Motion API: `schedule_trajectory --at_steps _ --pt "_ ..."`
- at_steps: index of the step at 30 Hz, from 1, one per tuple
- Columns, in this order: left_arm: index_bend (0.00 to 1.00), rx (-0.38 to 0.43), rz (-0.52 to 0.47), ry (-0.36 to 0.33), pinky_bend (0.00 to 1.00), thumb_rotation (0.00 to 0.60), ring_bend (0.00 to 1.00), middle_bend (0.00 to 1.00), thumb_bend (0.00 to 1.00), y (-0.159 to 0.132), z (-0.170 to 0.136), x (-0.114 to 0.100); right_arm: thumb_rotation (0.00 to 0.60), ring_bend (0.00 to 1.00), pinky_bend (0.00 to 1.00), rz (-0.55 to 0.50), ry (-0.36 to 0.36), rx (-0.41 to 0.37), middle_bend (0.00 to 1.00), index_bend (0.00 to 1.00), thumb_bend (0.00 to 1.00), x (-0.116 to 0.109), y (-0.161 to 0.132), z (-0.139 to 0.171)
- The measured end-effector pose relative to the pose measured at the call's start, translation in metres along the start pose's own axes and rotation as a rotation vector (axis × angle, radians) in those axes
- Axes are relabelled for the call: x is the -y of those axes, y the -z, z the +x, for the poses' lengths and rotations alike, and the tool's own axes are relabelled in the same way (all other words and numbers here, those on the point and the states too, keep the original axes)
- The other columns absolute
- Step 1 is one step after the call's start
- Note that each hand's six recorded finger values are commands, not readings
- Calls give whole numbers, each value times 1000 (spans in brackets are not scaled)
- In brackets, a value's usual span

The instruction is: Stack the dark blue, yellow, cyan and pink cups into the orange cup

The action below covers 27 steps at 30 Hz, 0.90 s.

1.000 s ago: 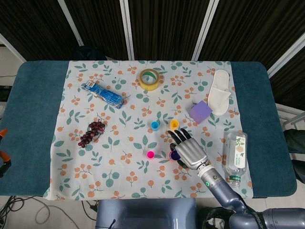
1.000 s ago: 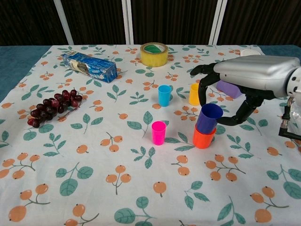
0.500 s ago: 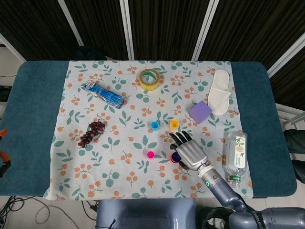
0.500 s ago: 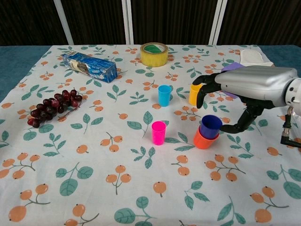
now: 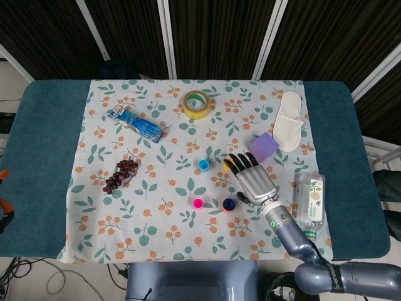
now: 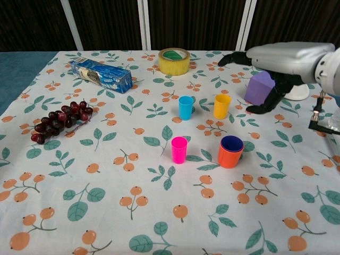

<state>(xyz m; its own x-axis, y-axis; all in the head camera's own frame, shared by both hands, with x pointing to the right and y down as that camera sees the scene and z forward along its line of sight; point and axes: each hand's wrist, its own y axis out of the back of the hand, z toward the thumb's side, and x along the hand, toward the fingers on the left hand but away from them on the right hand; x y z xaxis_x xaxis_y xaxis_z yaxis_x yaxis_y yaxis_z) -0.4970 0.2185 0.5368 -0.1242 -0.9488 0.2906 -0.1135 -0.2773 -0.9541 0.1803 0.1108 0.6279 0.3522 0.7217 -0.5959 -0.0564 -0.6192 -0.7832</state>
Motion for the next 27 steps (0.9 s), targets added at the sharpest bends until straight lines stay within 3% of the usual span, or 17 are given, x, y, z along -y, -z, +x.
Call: schedule_trajectory --at_steps 7,14,27 --pt "151 -1 0 2 0 600 0 26 798 0 0 0 600 0 0 -22 15 75 0 170 400 -11 13 -35" --pt "151 -7 -4 -1 0 600 0 26 798 2 1 0 600 0 0 -42 -17 112 0 196 400 0 8 -65" --pt "151 -8 -4 1 0 600 0 26 797 2 0 0 600 0 0 -28 -70 163 0 233 400 23 17 -81"
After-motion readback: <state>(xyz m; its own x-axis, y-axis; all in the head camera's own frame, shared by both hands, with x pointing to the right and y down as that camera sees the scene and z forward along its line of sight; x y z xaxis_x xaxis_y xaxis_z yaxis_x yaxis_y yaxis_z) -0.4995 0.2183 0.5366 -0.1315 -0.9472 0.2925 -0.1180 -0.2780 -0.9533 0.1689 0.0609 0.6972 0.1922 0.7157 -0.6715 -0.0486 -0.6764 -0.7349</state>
